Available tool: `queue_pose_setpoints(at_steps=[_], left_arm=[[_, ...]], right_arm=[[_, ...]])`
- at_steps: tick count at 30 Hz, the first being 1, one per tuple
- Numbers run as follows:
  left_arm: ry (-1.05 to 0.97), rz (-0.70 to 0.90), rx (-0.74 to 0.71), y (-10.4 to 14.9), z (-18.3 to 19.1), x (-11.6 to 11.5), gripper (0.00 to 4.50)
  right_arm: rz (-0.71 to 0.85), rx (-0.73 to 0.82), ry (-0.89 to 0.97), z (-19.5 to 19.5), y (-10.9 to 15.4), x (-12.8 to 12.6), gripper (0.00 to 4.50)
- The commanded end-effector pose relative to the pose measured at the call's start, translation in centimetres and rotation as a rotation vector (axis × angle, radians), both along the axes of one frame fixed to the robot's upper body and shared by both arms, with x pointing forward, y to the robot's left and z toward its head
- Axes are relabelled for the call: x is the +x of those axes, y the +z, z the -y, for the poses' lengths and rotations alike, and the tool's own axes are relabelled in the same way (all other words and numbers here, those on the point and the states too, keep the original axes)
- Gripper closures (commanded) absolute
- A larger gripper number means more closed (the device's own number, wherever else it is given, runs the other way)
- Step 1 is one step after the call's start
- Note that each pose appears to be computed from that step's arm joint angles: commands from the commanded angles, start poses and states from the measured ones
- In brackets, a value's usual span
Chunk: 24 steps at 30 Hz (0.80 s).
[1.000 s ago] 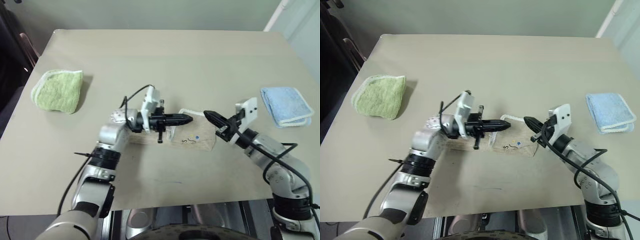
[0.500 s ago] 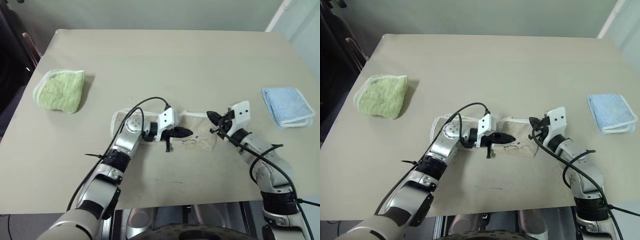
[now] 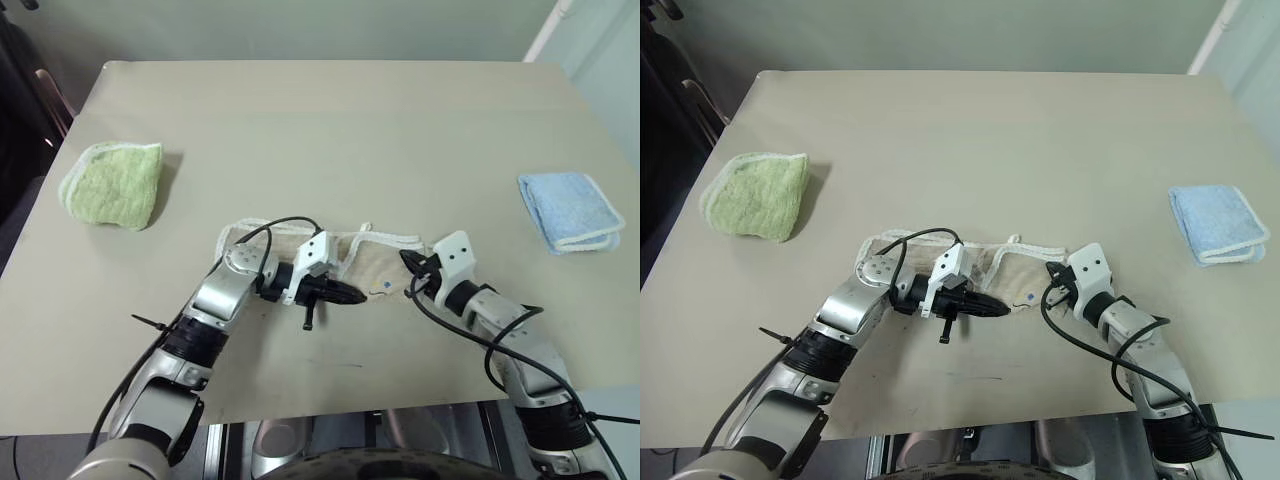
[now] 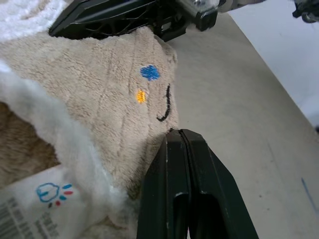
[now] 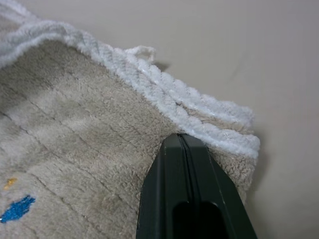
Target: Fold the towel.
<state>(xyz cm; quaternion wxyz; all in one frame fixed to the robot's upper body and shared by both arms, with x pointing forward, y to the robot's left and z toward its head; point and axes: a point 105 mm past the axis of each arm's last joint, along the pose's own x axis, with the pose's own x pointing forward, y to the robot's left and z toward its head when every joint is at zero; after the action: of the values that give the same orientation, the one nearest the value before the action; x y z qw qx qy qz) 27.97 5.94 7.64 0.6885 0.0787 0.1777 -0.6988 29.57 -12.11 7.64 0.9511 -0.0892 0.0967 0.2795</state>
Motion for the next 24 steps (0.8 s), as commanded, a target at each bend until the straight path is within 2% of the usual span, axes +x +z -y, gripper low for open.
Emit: queue_pose_setpoints(at_steps=[1,5,9,14,16,17,20,24], left_arm=[[0.013,0.004,-0.049,1.4,0.5,-0.2,4.48],[0.016,-0.029,-0.145,3.9,1.1,-0.3,4.48],[0.060,-0.050,-0.249,6.5,0.5,0.7,4.48],[0.129,-0.092,-0.338,8.7,-1.5,1.9,4.48],[0.199,-0.089,-0.344,8.9,-2.5,3.0,4.48],[0.254,-0.098,-0.334,8.9,-3.3,3.8,4.32],[0.412,-0.119,-0.352,9.6,-6.1,5.8,3.55],[0.504,-0.123,-0.306,9.3,-8.4,6.3,2.14]], right_arm=[[-0.040,-0.104,0.037,0.6,-2.4,-0.5,4.50],[-0.016,-0.100,0.041,1.2,-1.5,-0.2,4.50],[0.062,0.071,0.038,1.7,2.9,0.2,4.50],[0.092,0.306,0.205,0.2,8.5,-2.1,4.50],[0.077,0.340,0.265,-0.4,9.5,-3.0,4.50],[0.065,0.337,0.295,-0.7,9.7,-3.4,4.50],[0.018,0.281,0.350,-1.3,9.3,-4.0,3.91],[-0.015,0.241,0.380,-1.6,8.8,-4.0,2.56]])
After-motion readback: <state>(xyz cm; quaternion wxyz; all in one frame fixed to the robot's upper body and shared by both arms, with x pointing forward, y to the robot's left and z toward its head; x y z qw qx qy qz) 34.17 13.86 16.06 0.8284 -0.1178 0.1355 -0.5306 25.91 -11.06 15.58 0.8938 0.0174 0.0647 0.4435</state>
